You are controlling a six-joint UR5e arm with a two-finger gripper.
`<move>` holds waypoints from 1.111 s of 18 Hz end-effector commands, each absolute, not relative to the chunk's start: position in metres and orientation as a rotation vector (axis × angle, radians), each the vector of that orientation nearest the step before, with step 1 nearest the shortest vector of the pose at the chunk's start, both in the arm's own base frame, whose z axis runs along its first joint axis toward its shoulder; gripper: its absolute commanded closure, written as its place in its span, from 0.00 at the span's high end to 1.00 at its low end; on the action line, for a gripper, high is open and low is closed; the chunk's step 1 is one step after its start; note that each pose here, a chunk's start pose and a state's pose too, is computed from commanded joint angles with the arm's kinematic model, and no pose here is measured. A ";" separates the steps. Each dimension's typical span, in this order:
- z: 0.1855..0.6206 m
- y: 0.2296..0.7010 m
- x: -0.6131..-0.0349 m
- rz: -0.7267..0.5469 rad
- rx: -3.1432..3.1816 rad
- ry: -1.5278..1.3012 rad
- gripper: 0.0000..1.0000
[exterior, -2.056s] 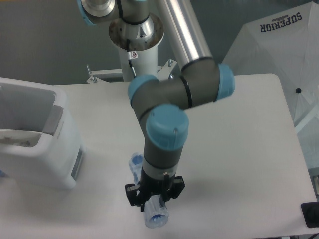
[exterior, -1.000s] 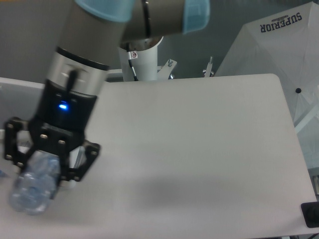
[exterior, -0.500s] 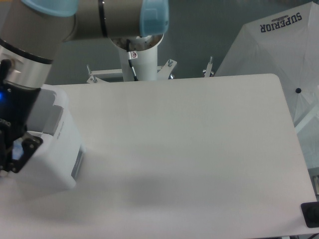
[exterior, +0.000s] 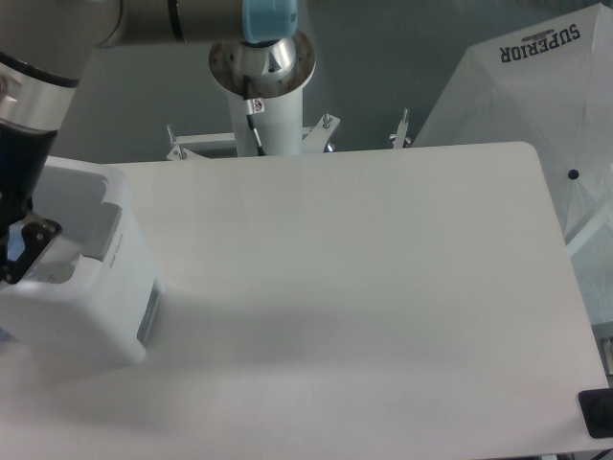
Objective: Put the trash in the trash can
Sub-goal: 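Lower the bottle into the bin and open the gripper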
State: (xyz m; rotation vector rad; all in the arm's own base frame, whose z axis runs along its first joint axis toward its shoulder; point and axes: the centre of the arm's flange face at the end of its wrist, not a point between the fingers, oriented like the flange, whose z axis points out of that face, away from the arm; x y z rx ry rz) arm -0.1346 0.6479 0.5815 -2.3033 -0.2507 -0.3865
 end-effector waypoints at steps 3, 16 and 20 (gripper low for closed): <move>0.574 0.641 -0.131 -0.394 -2.317 -0.257 0.57; 0.532 0.608 -0.114 -0.395 -2.392 -0.200 0.84; 0.532 0.598 -0.109 -0.384 -2.396 -0.173 0.99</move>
